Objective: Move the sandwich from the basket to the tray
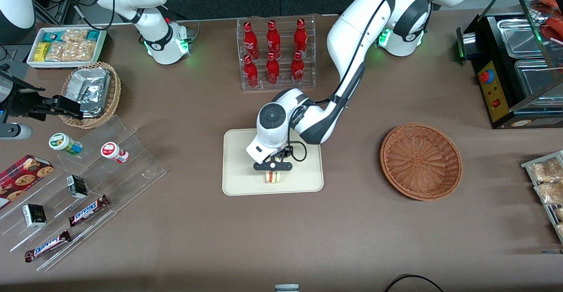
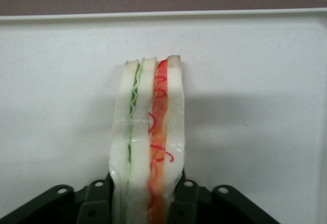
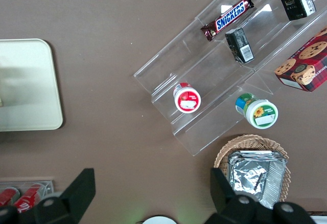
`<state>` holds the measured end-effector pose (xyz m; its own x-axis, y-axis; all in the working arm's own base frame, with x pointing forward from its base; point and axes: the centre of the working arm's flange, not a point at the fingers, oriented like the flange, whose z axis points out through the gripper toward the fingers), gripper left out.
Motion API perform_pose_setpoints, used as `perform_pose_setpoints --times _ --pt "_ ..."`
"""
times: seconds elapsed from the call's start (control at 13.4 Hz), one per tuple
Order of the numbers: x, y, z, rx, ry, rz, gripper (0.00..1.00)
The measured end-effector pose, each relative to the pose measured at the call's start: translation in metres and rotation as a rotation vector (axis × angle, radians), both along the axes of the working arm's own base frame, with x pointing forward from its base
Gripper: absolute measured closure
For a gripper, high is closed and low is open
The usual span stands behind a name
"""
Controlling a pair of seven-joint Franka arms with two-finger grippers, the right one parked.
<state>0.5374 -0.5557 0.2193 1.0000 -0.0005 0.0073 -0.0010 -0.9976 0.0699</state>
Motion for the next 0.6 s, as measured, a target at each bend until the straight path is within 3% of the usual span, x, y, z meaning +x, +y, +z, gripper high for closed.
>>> perform_pose_setpoints --times 0.37,0.6 --pt "0.009 0.006 0.046 0.016 0.013 0.01 0.01" --pt "0.026 0.048 0.114 0.05 0.064 0.009 0.0"
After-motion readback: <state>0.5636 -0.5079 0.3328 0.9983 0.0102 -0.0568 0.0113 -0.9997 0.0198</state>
